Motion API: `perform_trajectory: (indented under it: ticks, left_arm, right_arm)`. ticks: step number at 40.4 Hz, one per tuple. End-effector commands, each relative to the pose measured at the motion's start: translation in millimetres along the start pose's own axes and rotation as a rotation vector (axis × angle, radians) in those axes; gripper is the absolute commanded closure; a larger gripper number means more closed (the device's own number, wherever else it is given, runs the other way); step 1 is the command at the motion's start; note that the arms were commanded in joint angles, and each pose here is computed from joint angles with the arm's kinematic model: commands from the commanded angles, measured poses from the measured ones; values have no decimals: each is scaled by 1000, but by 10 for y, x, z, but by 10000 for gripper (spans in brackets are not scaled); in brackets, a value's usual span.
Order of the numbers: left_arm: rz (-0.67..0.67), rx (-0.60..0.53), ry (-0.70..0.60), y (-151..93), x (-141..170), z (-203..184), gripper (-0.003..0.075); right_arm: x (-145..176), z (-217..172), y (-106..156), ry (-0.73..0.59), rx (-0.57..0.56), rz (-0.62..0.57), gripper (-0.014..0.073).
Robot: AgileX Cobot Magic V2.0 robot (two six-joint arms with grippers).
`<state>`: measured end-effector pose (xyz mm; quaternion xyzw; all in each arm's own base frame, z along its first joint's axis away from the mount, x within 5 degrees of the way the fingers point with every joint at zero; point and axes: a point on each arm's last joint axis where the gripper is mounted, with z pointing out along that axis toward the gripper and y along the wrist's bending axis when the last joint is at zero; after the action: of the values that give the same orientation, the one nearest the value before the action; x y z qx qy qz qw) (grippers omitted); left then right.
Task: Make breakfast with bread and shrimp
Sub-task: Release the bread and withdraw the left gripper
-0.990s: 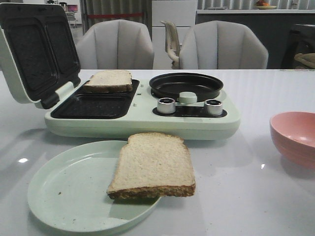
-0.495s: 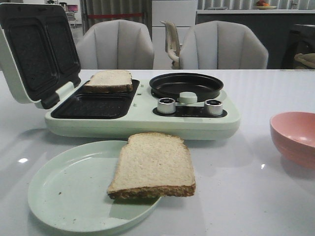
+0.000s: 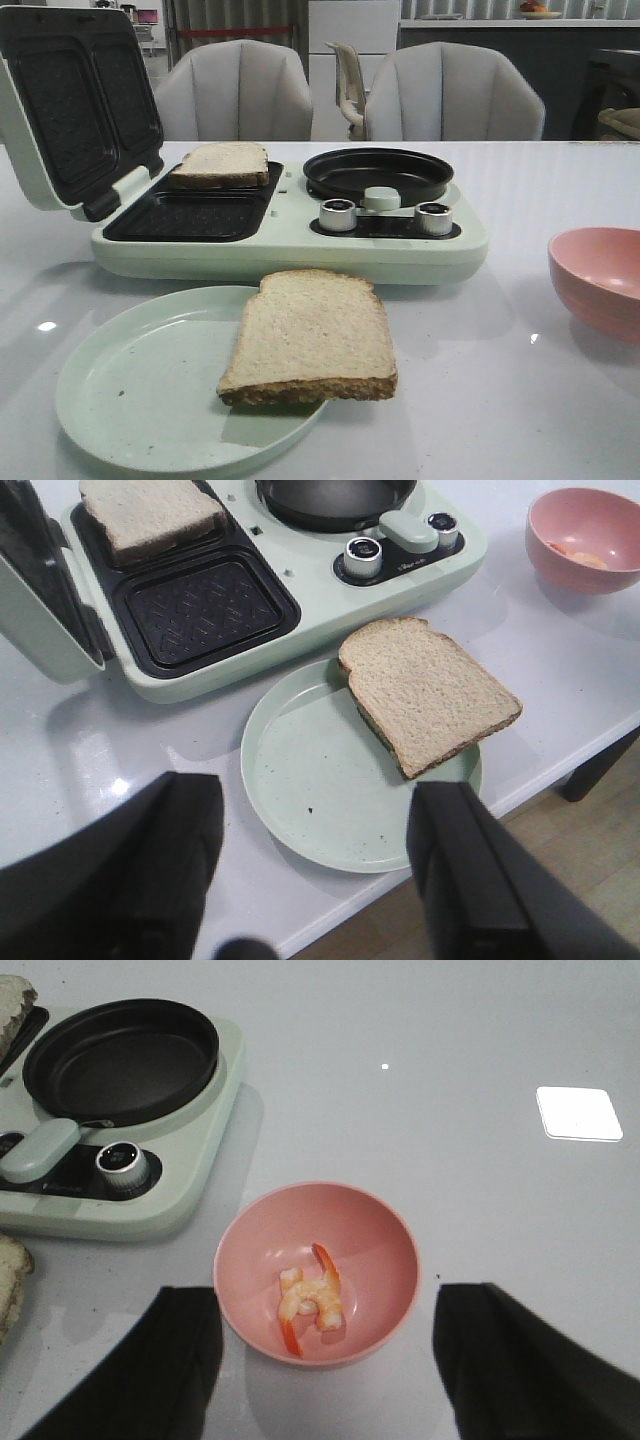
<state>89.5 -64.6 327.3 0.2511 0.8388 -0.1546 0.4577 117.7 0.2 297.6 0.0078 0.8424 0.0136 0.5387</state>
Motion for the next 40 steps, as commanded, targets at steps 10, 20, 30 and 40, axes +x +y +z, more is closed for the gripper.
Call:
perform_trajectory:
  ticks: [10, 20, 30, 40]
  left_arm:
    - [-5, 17, -103, -19, -140, -55, 267]
    - [-5, 17, -103, -19, -140, -55, 267]
    - [-5, 17, -103, -19, -140, -55, 267]
    - [-5, 17, -103, -19, -140, -55, 267]
  right_arm:
    - [-143, -26, 7, -82, -5, 7, 40]
    - [25, -30, 62, 105, -61, 75, 40]
    - [111, -41, 114, 210, -110, 96, 40]
    - [113, 184, 398, 382, -361, 93, 40]
